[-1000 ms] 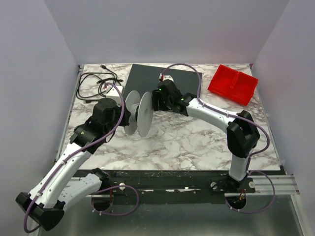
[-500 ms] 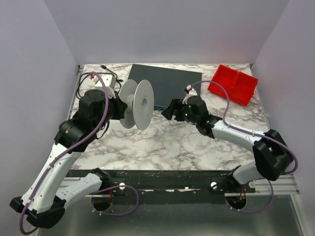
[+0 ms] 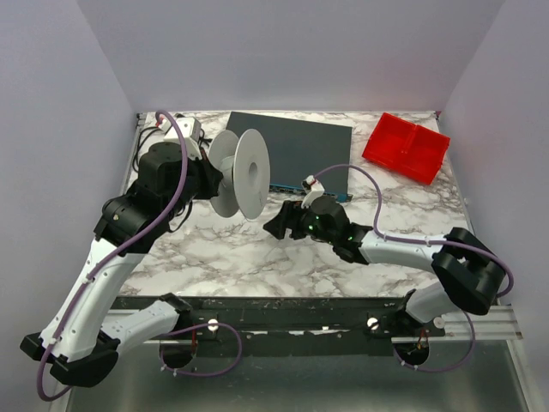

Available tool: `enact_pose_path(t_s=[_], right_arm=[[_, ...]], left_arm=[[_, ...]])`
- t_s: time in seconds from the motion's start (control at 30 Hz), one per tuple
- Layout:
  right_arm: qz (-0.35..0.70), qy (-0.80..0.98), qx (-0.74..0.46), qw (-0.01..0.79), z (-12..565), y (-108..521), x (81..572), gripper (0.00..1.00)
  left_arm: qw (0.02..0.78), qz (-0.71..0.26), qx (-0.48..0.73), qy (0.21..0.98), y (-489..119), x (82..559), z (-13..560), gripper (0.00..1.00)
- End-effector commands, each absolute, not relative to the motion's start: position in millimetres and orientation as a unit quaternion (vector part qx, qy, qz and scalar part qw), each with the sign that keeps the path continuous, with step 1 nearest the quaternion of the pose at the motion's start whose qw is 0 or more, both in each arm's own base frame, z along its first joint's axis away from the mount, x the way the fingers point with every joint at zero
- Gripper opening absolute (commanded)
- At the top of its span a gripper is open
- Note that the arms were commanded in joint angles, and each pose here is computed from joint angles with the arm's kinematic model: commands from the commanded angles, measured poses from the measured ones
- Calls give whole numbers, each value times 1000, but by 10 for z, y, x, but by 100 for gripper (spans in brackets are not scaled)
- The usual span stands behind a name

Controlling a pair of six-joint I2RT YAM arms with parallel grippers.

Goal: Wrap the cables

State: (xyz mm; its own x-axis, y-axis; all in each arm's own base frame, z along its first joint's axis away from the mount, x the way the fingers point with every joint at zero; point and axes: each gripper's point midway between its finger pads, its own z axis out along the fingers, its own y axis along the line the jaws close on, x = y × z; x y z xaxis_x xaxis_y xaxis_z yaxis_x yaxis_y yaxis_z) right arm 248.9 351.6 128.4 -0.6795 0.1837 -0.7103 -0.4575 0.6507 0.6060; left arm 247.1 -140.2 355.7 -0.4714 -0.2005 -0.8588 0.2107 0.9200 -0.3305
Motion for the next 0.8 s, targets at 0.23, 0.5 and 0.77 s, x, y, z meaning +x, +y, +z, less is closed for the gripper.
enact_pose_path(t_s=[0.23, 0.5, 0.77], right_arm=[[338, 861, -16, 380, 898, 3463, 2375, 80], [327, 874, -5, 358, 682, 3625, 2184, 74], [298, 877, -1, 376, 659, 3738, 2218, 22]], left_arm=[[564, -207, -65, 796, -1316, 2646, 3896, 0], [578, -207, -94, 783, -1290, 2744, 3922, 0], [587, -191, -117, 778, -1222, 2809, 3872, 0]])
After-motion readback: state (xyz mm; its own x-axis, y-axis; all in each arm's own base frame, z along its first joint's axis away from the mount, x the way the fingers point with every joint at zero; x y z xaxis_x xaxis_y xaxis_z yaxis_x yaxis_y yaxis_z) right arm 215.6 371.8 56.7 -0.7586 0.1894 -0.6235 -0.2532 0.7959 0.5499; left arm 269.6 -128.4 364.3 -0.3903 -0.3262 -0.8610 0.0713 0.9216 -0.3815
